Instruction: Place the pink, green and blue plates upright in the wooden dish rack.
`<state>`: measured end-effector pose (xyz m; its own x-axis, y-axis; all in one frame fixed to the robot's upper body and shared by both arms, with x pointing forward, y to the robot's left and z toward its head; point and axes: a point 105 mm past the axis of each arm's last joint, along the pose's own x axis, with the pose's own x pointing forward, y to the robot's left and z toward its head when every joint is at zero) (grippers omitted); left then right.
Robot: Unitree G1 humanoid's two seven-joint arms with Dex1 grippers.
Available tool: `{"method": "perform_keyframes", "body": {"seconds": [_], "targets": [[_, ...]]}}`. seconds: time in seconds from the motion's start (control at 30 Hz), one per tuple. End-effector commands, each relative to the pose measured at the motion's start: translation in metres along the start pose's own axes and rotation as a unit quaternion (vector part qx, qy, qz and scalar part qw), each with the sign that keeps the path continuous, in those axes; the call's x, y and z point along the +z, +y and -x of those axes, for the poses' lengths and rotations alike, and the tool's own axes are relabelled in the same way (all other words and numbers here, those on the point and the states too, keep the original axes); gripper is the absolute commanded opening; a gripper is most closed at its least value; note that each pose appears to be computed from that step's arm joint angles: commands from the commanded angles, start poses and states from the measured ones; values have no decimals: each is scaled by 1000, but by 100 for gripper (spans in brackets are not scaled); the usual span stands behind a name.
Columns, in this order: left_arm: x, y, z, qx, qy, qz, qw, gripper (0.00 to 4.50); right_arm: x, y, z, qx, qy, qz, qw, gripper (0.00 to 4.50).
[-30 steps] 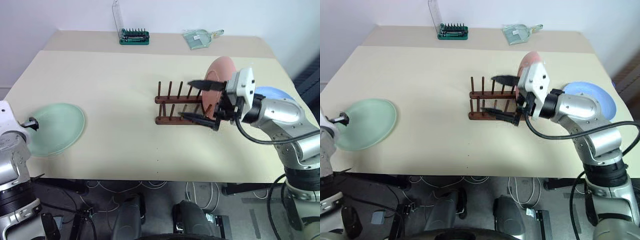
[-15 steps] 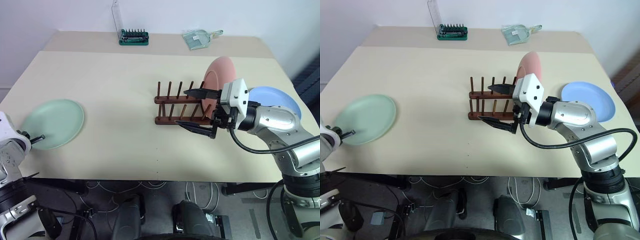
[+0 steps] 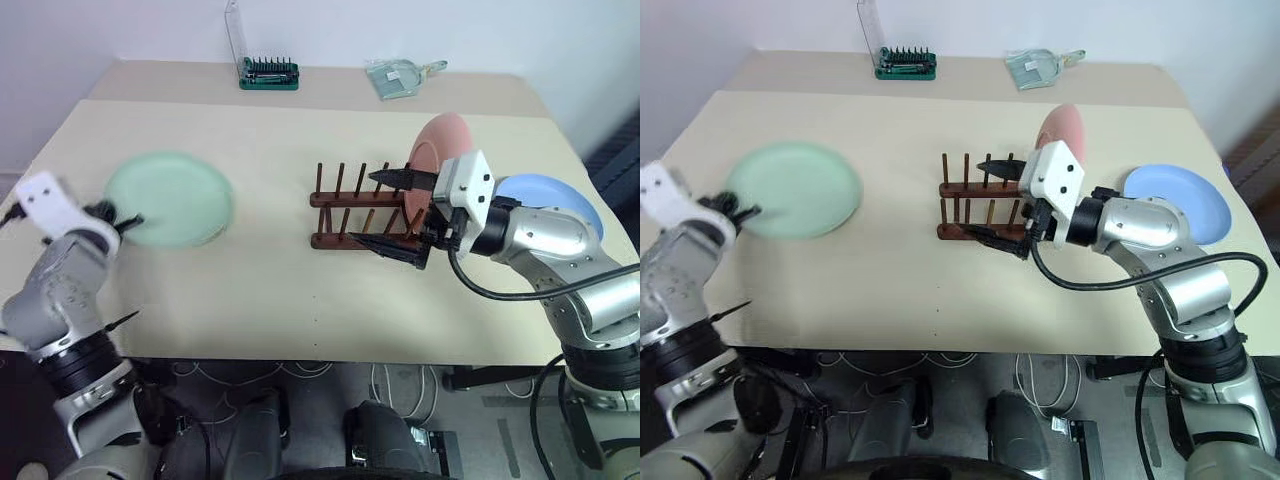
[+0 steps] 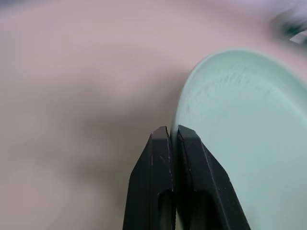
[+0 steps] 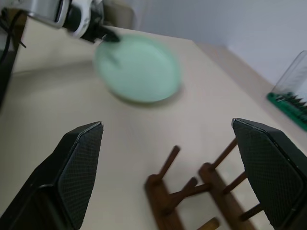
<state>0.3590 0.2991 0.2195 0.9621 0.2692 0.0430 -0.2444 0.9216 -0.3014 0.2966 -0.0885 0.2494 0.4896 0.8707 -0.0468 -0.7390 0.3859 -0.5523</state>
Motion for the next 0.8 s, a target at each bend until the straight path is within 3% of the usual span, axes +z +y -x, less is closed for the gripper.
{"method": "perform_keyframes", "body": {"seconds": [0.03,0.3,0.6,0.8], "targets": [[47,-45,4,-57,-104,-7,993,4,6,-7,-14,-21,13,98,995,441],[60,-139,11,-167,-149,-104,969,4,8,-29,-48,-93,49,283,953,441],[64,-191,34,-234,-181,-107,949,4,7,-15,-74,-76,41,360,929,441],[63,-202,41,-260,-180,-99,943,4,0,-8,-80,-71,47,364,927,441]]}}
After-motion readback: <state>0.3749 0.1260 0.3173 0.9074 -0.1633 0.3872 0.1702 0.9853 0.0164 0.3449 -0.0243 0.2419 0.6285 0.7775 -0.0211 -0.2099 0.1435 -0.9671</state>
